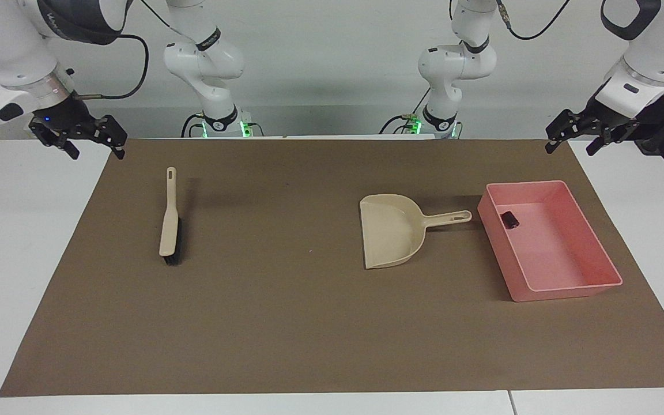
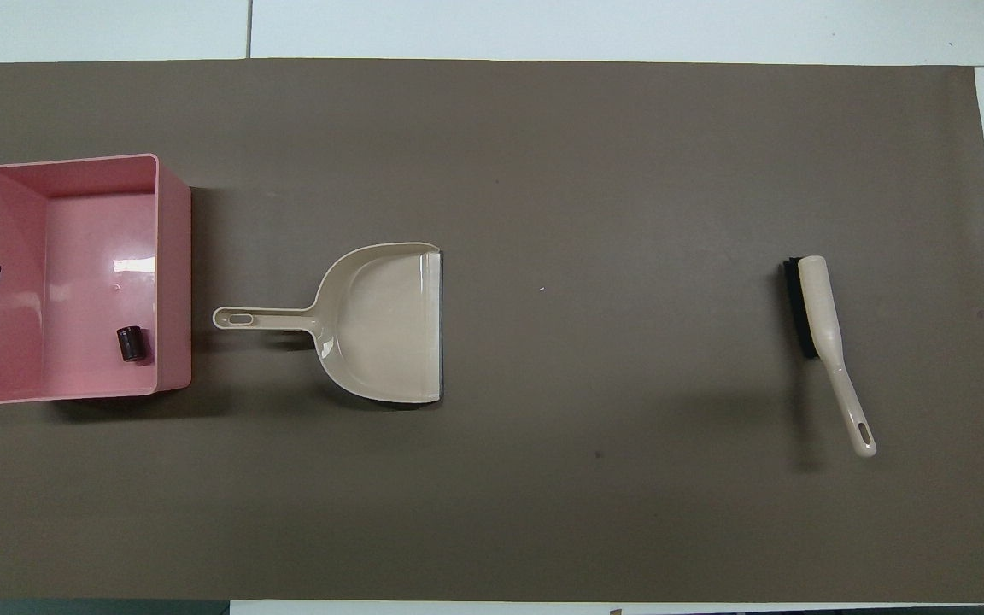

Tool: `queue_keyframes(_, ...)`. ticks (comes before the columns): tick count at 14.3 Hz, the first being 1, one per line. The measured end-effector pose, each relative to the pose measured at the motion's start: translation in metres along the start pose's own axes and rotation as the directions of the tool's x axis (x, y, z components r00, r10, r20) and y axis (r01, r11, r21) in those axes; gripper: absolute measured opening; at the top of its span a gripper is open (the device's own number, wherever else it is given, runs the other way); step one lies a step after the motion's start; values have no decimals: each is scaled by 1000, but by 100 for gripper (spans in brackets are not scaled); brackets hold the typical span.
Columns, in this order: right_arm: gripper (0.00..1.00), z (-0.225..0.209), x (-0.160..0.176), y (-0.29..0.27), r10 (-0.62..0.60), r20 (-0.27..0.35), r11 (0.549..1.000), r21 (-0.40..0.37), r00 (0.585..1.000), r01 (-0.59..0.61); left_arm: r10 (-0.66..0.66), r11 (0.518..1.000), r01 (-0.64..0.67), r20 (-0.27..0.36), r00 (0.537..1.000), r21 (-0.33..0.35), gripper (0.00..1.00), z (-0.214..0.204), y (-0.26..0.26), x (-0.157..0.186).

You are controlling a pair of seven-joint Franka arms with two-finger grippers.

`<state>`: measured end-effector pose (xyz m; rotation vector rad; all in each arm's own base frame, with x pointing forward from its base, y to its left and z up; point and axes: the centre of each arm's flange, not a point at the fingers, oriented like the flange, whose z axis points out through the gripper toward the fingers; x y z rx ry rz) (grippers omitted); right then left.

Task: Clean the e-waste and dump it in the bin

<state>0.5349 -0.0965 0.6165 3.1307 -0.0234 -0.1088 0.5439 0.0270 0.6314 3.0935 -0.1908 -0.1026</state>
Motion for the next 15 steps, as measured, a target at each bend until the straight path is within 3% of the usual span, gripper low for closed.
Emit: queue_keyframes(15,99,1,0,0,0,1,1000,0,1000,0,-44,999,45,-58,997,6,98,4,7,2)
